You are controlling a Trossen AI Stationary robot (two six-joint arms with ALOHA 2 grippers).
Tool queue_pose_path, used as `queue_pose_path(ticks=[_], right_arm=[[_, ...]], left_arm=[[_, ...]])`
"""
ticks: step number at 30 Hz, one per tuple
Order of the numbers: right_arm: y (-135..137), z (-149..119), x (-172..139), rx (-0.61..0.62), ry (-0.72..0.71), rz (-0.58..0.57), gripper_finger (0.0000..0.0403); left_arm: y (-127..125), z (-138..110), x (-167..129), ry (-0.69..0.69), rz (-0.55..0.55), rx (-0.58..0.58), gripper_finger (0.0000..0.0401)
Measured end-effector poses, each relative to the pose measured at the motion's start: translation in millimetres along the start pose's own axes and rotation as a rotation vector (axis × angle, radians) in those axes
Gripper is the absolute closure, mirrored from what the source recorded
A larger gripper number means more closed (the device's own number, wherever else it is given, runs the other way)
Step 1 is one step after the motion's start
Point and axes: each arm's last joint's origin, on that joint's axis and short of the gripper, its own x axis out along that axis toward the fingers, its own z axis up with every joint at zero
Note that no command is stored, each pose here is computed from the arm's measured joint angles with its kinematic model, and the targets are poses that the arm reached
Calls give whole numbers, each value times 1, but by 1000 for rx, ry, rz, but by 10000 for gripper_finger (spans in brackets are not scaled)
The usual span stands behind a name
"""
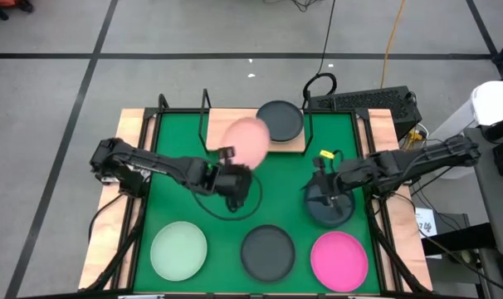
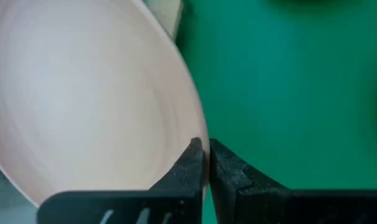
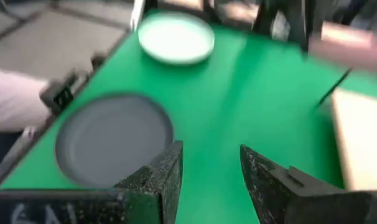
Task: Place and stack plates onto a shelf
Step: Stack the orange plate on top of the black plate on the shelf
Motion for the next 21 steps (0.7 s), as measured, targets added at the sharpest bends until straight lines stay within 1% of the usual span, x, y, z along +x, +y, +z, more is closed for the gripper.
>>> queue_pose_path(ticks=[2,4,6,8,11,13,14,17,19,21], right_arm=[[0,6,-11,-24,-84,-6,259],[-1,11,-25,-37,-173,-16,259],[-1,16,-40,-55,-262,-28,259],[-1,19,-53,-74,-339,-41,259],[-2,21,-70,-91,-426,-56,259],[-2,21,-77,-98,-452,-61,259],[-2,20,-81,-100,-464,-64,259],[-2,20,-83,-102,-466,-70,259],[-2,19,-83,-99,-454,-85,259],[-2,19,-81,-99,-446,-85,259]], left_arm=[[9,10,6,-65,-9,95,388],[18,18,15,-116,-20,165,387],[29,25,26,-150,-8,217,385],[42,27,37,-148,18,274,385],[64,34,56,-181,52,319,383],[76,34,73,-169,55,341,383],[82,37,80,-198,59,340,383],[97,35,105,-191,43,358,382],[106,36,120,-215,35,361,381],[110,30,138,-177,7,365,381]])
